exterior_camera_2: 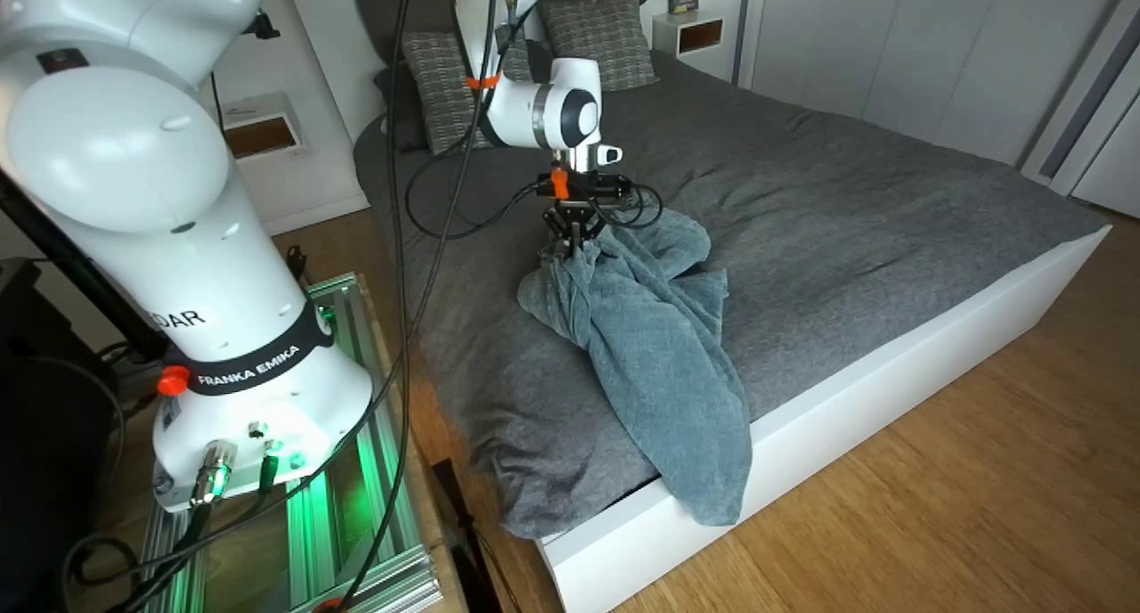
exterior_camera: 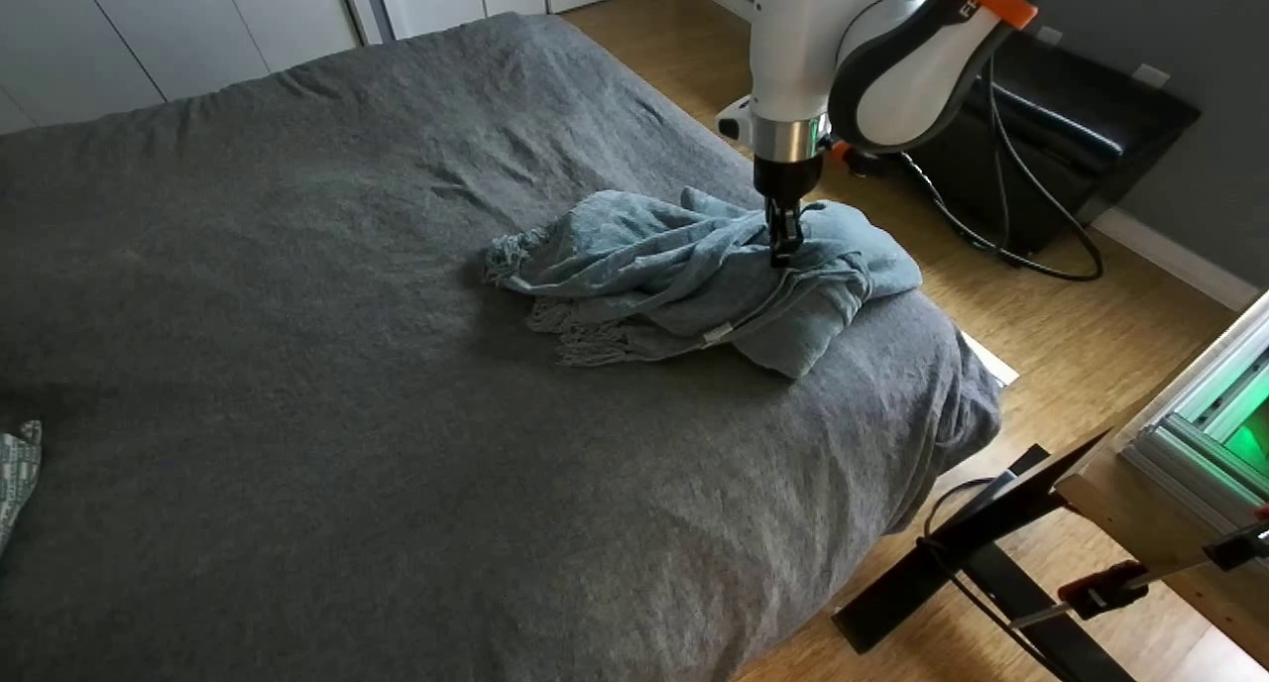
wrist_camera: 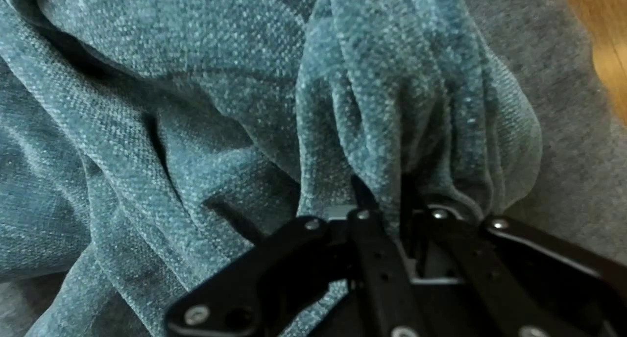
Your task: Move the fleece to the left
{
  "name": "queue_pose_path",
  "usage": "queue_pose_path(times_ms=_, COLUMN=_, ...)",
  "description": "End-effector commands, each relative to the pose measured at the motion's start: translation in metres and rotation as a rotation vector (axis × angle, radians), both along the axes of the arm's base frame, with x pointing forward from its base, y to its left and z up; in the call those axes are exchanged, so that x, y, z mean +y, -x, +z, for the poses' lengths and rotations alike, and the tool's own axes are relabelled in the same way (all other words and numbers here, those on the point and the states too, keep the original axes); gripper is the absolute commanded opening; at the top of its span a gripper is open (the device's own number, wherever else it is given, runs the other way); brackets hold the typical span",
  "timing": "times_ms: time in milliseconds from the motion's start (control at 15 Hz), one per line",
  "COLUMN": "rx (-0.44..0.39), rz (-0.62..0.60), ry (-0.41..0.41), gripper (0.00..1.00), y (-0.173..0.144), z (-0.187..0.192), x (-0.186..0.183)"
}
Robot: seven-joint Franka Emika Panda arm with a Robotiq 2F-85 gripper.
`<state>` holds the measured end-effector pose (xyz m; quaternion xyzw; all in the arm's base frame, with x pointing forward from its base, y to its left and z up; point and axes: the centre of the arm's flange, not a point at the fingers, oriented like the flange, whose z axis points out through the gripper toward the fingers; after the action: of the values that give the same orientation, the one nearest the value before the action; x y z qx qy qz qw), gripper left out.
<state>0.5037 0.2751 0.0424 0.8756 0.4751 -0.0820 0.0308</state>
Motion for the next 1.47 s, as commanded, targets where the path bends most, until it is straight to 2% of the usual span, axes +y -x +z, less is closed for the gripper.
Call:
queue_pose_path(times_ms=0, rx=-0.006, rz=0.006, ry=0.008, gripper=0.0, y=-0.001, z=0.015, x=0.009)
queue_pose_path(times_ms=133, rx=-0.037, rz=0.014, ry=0.005, gripper=0.02, y=-0.003, z=0.035, x=0.009)
queue_pose_path(times_ms=333, rx=-0.145, rz=0.022, ry=0.005, gripper=0.01, y=-0.009, z=0.084, x=0.012)
queue_pose_path(times_ms=667, rx=-0.362, rz=0.087, ry=0.036, gripper=0.01, y=-0.011, z=0.192, x=0.032)
queue_pose_path(times_ms=1067, rx=-0.632, rz=0.114, ry=0.109, gripper=0.01, y=0.016, z=0.309, x=0.057)
queue_pose_path(times_ms=1133, rx=-0.537, rz=0.114, ry=0.081, gripper=0.06, y=-0.01, z=0.26, x=0.053)
queue_pose_path(times_ms=1267, rx=-0.585, rz=0.108, ry=0.096, gripper=0.06, y=-0.002, z=0.286, x=0.056)
queue_pose_path(times_ms=1400, rx=-0.592, rz=0.108, ry=0.097, gripper=0.06, y=0.003, z=0.292, x=0.054)
